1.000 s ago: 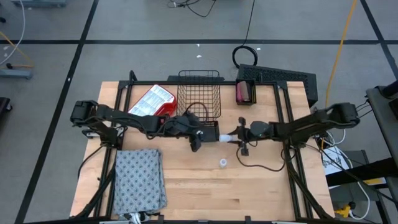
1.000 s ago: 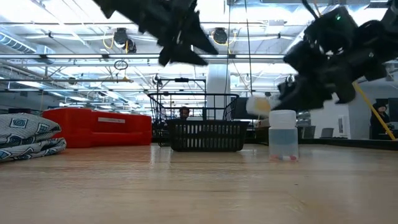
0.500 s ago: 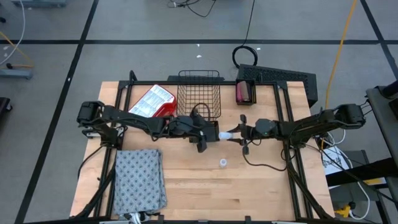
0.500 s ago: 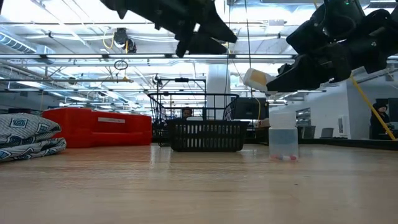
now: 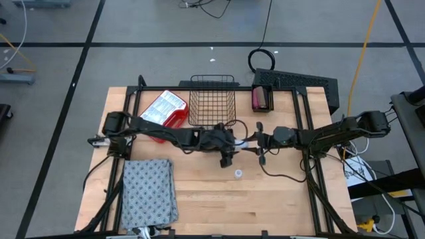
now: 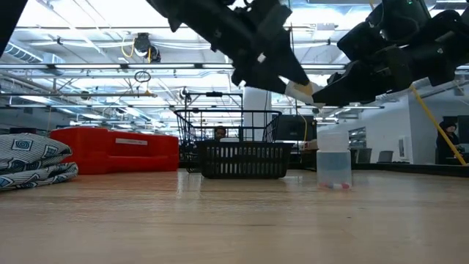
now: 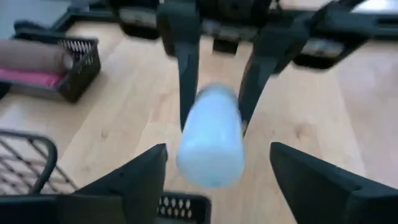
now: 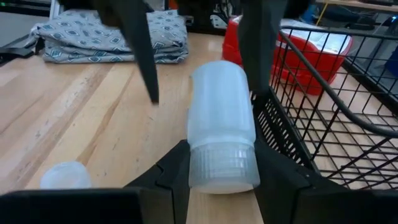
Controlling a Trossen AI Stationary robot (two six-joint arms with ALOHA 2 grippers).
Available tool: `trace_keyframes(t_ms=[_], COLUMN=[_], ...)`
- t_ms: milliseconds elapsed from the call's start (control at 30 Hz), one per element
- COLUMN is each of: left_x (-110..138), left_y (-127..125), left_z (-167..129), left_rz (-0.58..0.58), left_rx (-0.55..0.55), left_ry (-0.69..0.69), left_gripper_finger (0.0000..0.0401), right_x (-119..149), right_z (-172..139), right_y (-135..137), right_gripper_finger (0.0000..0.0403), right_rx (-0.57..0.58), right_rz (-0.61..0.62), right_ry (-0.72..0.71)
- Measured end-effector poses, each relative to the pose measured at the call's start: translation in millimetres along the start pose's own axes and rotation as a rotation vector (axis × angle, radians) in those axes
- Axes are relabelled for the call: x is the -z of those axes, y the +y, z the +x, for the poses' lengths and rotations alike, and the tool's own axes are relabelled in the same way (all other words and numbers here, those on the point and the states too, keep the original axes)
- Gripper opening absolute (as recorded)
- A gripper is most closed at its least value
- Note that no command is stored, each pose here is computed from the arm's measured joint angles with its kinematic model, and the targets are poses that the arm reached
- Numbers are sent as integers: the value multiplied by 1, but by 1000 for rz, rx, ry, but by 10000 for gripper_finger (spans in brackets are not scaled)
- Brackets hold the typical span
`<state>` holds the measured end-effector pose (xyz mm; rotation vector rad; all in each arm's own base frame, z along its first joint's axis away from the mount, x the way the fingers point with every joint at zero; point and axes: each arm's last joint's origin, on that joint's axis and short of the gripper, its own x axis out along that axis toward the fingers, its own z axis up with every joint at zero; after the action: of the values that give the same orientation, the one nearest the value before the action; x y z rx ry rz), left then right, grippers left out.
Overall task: Pick & place medical supplies in basket/bin
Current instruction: Put the top white pill bottle into the bottom black bin
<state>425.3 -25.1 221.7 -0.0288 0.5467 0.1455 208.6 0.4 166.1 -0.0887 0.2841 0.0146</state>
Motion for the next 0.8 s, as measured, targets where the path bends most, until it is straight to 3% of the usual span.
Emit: trace_keyframes(t_ms=[167,333,567,800], left_x=[2,-1,-2,-3], left_y=[-1,0,13,17], left_z=[7,7,10,11], left_rz=[88,120,47,3], left_rx=[-4,-34,-20,84], left_ry=[12,-14,-8,-7], left_gripper_finger=[335,338,290,215], right_x=[0,1,0,-1], right_z=[0,0,0,0], right_y=[0,1,6,7], right_gripper_finger=[123,123,123,123], right_rx=[-3,-8,-26,-30], right_rz=[0,3,-11,-11], right_ry=[2,14,-1,-7])
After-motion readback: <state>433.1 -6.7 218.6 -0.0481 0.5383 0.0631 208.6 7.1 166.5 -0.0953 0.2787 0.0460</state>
